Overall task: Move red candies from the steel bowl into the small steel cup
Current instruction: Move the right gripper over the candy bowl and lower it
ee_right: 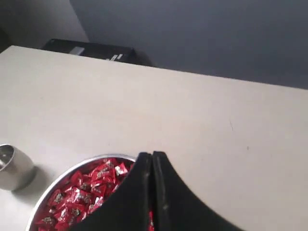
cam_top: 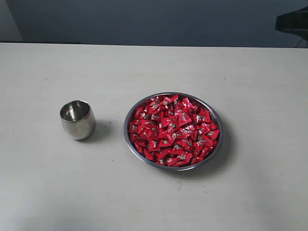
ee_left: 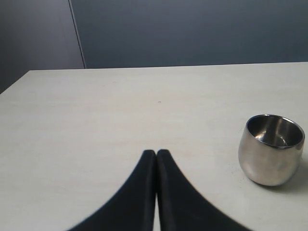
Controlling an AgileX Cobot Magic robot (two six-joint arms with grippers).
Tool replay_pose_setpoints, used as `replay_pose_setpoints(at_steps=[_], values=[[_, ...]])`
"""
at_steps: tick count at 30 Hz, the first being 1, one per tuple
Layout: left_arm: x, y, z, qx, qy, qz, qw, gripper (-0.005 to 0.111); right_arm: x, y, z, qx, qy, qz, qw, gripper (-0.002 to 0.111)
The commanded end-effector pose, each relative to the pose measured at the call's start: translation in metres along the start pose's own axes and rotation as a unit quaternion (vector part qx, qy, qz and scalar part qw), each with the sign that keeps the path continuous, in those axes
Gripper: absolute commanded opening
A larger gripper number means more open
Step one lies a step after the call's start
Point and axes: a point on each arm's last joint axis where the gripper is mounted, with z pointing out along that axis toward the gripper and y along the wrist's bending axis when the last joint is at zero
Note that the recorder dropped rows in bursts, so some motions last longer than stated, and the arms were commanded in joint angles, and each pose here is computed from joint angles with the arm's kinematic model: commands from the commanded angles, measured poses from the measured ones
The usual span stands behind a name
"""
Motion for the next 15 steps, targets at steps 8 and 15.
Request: replay_pose_setpoints(at_steps=[8,15], values=[[0.001,0.000,0.000,-0.001,-0.001,-0.001,1.000,0.000,0.039,0.010,0.078,-0.068,0.119,-0.027,0.990,-0.001],[0.001,0.000,0.000,-0.001,-0.001,-0.001,1.000,0.000,0.074,0.029,0.125,-0.082,0.191,-0.058,0.976,-0.001]])
